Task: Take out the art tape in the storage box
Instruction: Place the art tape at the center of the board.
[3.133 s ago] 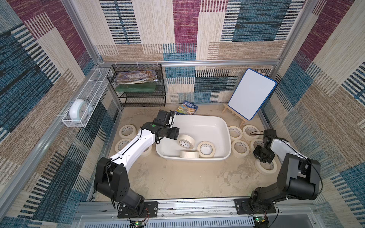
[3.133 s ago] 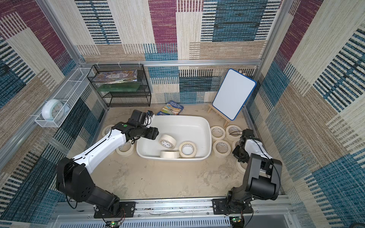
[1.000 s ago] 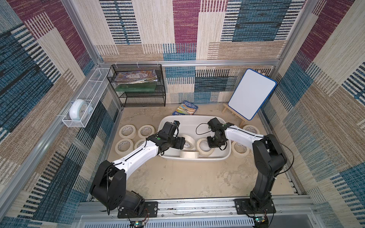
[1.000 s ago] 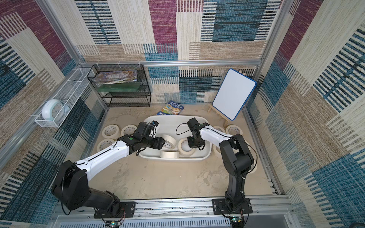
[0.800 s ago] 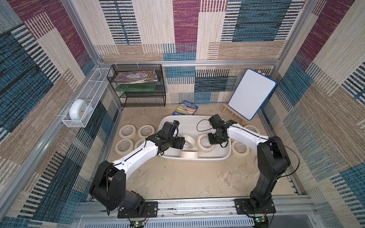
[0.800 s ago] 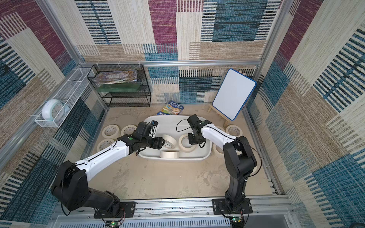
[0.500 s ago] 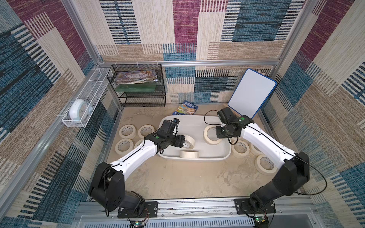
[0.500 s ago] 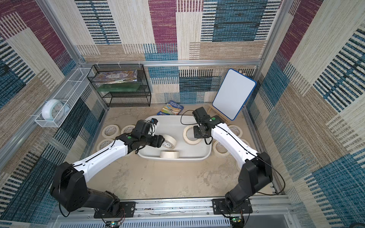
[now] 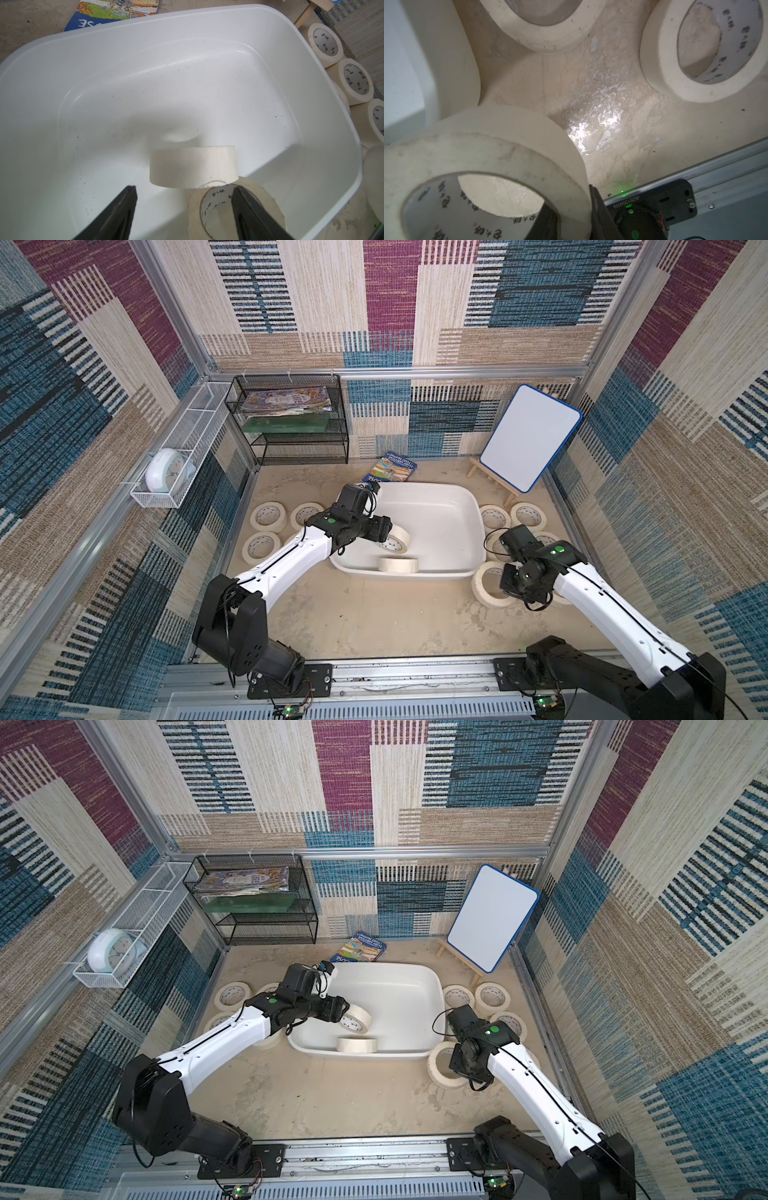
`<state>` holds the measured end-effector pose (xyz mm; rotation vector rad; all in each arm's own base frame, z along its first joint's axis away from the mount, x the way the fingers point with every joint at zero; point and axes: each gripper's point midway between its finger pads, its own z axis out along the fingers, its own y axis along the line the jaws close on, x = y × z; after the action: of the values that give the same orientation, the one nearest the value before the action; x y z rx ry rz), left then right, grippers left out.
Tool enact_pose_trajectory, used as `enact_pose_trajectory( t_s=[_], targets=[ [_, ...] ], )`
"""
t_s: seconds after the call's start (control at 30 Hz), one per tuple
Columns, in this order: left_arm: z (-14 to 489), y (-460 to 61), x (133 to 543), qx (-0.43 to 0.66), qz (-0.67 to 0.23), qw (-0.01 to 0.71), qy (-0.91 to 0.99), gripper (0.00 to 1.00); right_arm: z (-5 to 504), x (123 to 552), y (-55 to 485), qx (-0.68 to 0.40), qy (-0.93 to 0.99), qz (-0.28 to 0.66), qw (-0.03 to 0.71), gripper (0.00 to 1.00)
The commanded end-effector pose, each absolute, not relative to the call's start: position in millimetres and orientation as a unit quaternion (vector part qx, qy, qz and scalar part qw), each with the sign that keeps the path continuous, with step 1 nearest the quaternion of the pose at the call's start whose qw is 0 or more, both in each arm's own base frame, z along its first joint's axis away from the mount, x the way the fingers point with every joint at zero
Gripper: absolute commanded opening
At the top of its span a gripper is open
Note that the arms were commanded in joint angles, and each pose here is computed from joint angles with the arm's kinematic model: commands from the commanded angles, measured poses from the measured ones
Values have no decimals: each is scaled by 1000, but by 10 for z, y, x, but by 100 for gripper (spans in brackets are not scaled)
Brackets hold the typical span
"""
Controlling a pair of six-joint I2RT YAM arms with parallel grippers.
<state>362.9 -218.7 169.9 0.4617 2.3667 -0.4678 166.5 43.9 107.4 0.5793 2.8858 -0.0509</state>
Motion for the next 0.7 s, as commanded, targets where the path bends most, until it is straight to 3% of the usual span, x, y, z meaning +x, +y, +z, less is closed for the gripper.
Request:
enact_pose_trajectory(
  t_s=[0.0, 0.4, 0.67],
  targets=[
    [1738, -2235, 3653, 184, -191, 344, 901, 78, 961, 1555, 406, 245, 965, -8, 93, 0],
    [1682, -2245, 3679, 181, -195, 337, 903, 78, 1171, 1577, 147, 271, 951, -54, 140, 0],
    [1660, -2262, 3684, 180, -201, 335, 903, 78, 1100, 1567, -65, 238, 961, -118, 72, 0]
  ],
)
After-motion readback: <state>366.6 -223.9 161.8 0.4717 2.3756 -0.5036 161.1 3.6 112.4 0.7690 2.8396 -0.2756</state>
